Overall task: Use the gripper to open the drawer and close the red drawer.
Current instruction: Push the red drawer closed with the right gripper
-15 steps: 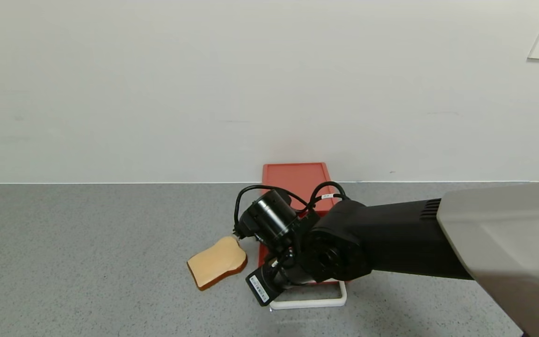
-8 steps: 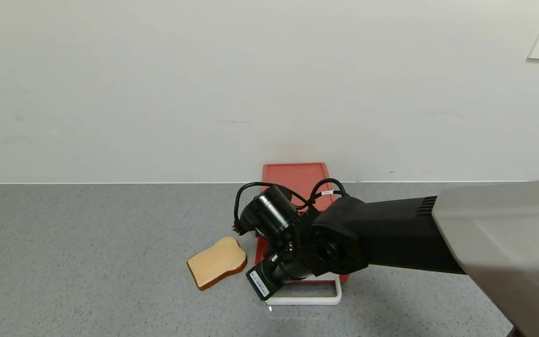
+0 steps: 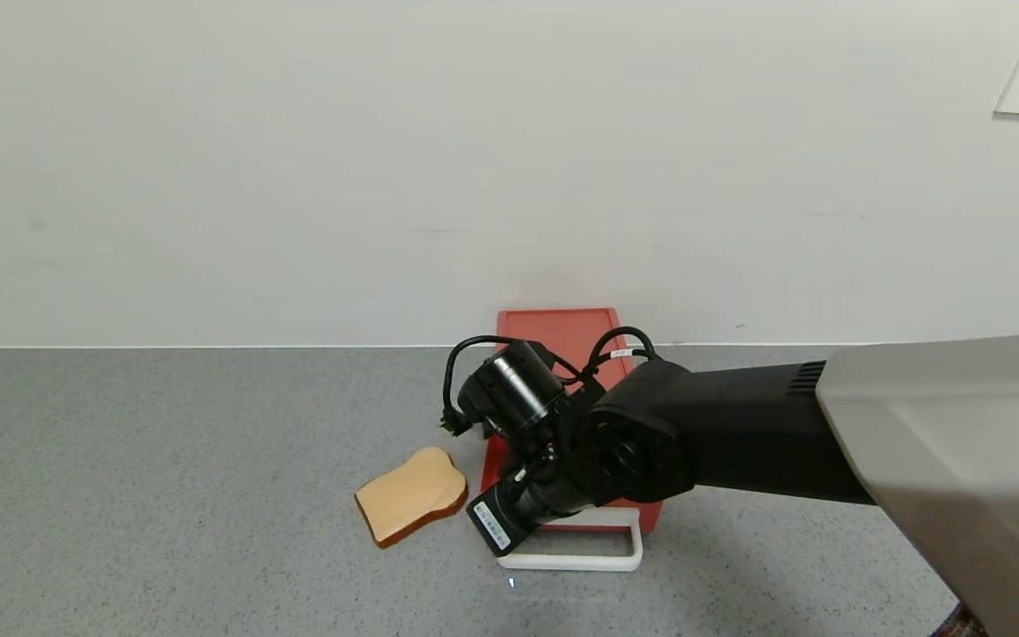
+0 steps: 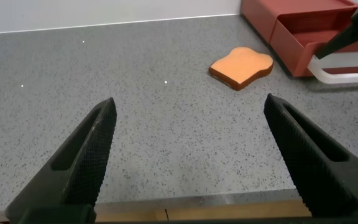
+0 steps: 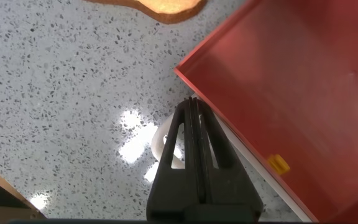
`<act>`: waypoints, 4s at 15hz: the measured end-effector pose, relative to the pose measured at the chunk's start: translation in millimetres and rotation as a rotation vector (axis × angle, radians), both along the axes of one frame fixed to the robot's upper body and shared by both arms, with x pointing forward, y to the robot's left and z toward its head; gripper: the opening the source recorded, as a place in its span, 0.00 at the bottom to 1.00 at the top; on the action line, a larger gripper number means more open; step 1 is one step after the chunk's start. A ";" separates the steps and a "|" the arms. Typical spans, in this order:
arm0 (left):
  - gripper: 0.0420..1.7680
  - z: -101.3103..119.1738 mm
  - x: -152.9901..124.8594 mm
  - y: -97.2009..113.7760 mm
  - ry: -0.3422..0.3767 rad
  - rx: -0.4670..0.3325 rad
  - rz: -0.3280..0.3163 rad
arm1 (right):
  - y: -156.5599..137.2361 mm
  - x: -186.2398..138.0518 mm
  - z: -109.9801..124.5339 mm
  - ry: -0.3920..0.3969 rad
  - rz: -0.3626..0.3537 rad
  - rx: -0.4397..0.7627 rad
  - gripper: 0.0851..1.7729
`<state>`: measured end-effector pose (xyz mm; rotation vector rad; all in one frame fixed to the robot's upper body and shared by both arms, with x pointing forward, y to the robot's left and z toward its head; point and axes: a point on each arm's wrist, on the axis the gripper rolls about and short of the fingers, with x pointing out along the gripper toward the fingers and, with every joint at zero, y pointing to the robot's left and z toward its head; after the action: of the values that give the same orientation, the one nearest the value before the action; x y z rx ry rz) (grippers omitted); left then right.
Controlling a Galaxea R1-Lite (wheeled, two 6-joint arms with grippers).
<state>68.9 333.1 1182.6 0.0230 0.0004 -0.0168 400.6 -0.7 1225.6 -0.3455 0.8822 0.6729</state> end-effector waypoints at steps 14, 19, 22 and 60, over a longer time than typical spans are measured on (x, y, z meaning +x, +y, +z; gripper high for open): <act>0.97 0.0 0.0 0.0 0.000 0.000 0.000 | -14.1 -15.5 -2.0 0.125 -0.098 -0.173 0.02; 0.97 0.0 0.0 0.0 0.000 0.000 0.001 | -21.3 -18.9 1.3 0.146 -0.119 -0.215 0.02; 0.97 0.0 0.0 0.0 0.000 0.000 0.001 | -25.7 -23.2 3.9 0.157 -0.156 -0.246 0.02; 0.97 0.0 0.0 0.0 0.000 0.000 0.000 | -50.7 22.2 9.4 0.016 -0.322 -0.092 0.02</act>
<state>68.9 333.1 1182.7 0.0230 0.0000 -0.0164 422.8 -51.4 1235.0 -0.2722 0.9606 0.3388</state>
